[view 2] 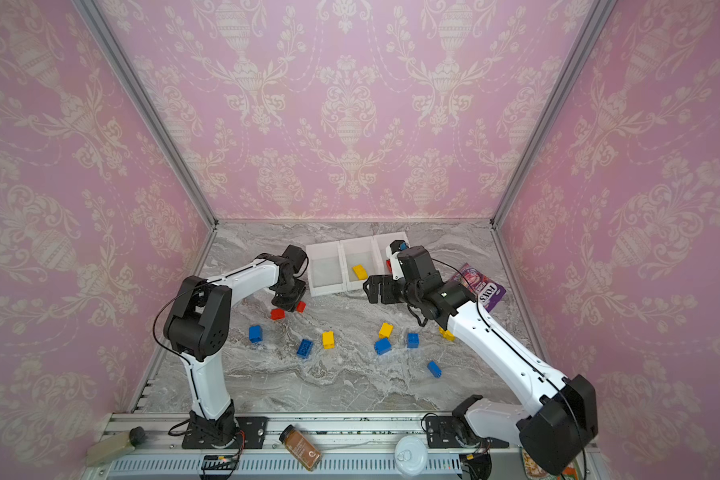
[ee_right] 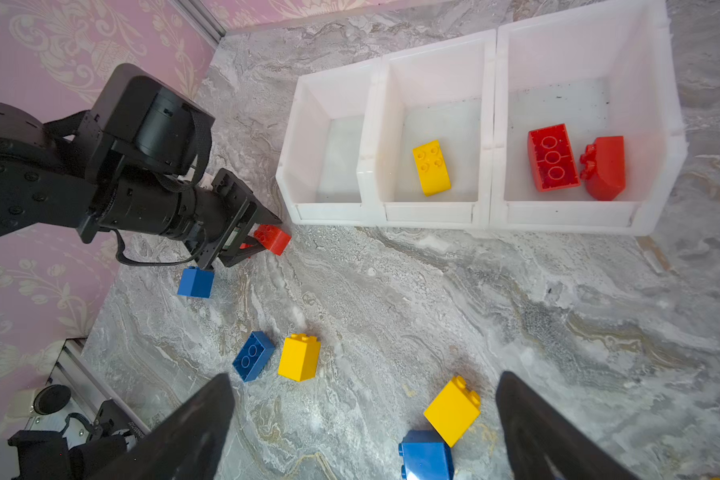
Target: Sort the legos into containers by color
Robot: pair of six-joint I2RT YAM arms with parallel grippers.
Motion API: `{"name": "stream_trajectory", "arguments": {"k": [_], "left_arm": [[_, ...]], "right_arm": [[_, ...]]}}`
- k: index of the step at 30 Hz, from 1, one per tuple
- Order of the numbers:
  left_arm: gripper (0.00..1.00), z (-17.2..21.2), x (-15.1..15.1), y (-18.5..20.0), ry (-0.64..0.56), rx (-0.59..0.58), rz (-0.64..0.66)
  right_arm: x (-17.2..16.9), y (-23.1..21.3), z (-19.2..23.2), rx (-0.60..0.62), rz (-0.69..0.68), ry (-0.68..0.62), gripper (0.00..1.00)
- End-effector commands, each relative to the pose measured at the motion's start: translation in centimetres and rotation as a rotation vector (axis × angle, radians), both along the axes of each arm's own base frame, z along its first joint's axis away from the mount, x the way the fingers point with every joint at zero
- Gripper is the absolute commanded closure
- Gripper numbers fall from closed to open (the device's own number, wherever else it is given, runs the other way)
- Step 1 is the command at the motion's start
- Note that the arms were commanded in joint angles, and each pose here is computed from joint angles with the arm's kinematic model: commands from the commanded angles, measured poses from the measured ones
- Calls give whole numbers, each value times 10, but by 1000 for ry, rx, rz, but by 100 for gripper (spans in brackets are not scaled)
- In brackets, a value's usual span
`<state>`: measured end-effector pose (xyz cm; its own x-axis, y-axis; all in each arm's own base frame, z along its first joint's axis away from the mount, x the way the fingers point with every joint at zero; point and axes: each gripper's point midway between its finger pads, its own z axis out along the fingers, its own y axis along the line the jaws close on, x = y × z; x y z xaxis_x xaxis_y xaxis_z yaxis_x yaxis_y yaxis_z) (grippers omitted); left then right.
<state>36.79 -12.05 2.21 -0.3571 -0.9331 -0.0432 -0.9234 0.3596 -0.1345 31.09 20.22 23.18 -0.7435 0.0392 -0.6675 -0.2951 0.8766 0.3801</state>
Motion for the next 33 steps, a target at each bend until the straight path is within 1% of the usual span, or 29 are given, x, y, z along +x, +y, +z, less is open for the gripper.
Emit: {"name": "stream_trajectory", "arguments": {"k": [1,6,7,11,14,18,21,26,30,33], "left_arm": [[61,-13,-12,2,59,-4,6],[69,-9,-15,4,45,-2,4],[72,-7,-16,5,40,0,2],[76,5,-16,8,8,10,-18],[78,20,-16,13,-27,34,-44],[78,45,-19,22,-83,76,-84],[78,68,-17,22,-145,111,-145],[78,112,-8,4,-250,148,-292],[78,152,10,-24,-373,158,-419],[78,173,28,-50,-442,137,-500]], "right_arm": [[1,-2,-5,10,-14,14,1],[-1,-4,-4,9,-17,12,1],[-2,-5,-5,5,-21,12,0],[-2,-7,-6,3,-25,11,0],[-3,-7,-6,3,-25,10,0],[-4,-7,-9,1,-26,13,0],[-3,-8,-12,1,-28,17,0],[-3,-11,-19,-5,-41,27,0],[-7,-18,-27,-1,-62,44,0],[-12,-23,-36,7,-80,65,0]]}}
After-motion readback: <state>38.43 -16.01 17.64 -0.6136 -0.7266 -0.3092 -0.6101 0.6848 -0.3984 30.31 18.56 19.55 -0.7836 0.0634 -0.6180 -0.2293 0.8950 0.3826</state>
